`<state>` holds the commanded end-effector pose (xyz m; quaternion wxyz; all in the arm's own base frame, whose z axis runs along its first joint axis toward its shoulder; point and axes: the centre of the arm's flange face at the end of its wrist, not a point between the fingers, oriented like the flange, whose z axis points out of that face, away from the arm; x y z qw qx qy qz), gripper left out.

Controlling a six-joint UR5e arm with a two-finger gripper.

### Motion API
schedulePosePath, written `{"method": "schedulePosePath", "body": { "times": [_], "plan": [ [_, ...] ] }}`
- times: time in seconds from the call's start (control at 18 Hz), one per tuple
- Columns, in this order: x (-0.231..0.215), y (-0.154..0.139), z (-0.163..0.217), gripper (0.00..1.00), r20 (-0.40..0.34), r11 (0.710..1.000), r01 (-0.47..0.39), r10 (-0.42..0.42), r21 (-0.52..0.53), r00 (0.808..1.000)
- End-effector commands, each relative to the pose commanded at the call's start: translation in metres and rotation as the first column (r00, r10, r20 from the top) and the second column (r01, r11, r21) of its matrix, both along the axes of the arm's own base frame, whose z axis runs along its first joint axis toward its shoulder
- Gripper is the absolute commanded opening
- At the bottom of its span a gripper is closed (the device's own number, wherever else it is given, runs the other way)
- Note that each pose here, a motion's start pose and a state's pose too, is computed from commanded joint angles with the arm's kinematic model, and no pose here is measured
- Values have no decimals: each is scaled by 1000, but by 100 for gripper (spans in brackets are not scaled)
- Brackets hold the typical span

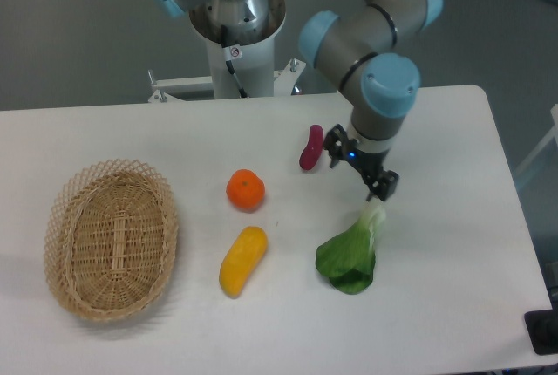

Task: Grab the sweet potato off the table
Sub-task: 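Move the open gripper over the purple sweet potato and lower it, then close the gripper around the purple sweet potato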

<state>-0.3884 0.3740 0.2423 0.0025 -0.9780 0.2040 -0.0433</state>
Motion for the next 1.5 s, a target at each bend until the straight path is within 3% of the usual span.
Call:
{"method": "schedulePosePath", "body": {
  "times": [0.61, 1.22, 1.5],
  "plan": [
    [42, -22, -32, 100, 69, 999, -12, 16, -53, 997],
    [50, -31, -52, 100, 13, 997, -7, 8, -73, 1000],
    [53, -32, -55, 68, 19, 997, -13, 15, -78, 1000]
  ]
}}
